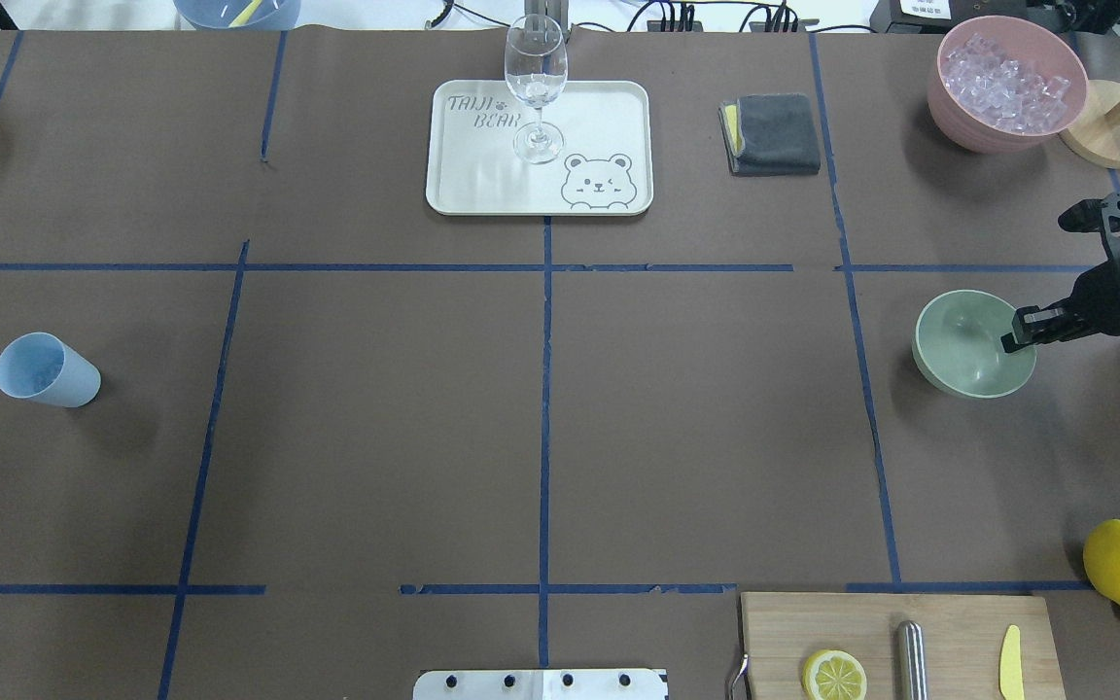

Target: Pour ice into bowl

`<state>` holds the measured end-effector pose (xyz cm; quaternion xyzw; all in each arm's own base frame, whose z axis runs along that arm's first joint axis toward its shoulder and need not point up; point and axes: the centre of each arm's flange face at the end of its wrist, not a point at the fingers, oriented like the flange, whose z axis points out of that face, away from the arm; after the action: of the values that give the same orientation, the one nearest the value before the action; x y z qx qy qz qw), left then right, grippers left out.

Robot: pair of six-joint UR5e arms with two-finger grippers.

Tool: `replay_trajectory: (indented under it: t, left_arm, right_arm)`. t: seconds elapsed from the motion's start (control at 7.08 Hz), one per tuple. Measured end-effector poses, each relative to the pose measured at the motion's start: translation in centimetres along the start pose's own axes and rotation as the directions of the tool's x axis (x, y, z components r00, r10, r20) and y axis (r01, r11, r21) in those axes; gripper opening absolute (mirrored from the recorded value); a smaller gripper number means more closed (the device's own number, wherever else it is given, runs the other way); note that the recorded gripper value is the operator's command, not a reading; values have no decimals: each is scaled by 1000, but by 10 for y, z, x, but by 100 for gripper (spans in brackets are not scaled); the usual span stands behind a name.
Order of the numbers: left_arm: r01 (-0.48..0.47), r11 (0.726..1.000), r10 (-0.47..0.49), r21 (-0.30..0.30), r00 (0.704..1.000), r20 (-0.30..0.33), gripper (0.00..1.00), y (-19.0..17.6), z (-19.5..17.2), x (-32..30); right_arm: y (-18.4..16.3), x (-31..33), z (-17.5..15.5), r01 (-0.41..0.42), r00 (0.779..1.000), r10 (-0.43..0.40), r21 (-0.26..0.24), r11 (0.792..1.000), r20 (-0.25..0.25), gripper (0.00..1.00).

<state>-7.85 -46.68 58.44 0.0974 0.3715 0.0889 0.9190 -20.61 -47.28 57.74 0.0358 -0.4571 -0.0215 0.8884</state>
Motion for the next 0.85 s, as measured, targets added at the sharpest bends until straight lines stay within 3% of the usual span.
replay_trajectory:
  t: [0.42, 0.71, 0.85]
  left_arm:
    - [-4, 1000, 4, 2, 1000, 0, 100, -1, -1, 1]
    - [-7, 1000, 7, 2, 1000, 0, 100, -1, -1, 1]
    - [-7, 1000, 7, 3, 1000, 0, 100, -2, -1, 2]
  right_arm:
    - [9, -114, -16, -137, 985, 135, 5, 991, 110, 0]
    - [18, -248, 15, -213, 963, 211, -7, 977, 168, 0]
    - [29, -328, 37, -250, 954, 248, -11, 968, 167, 0]
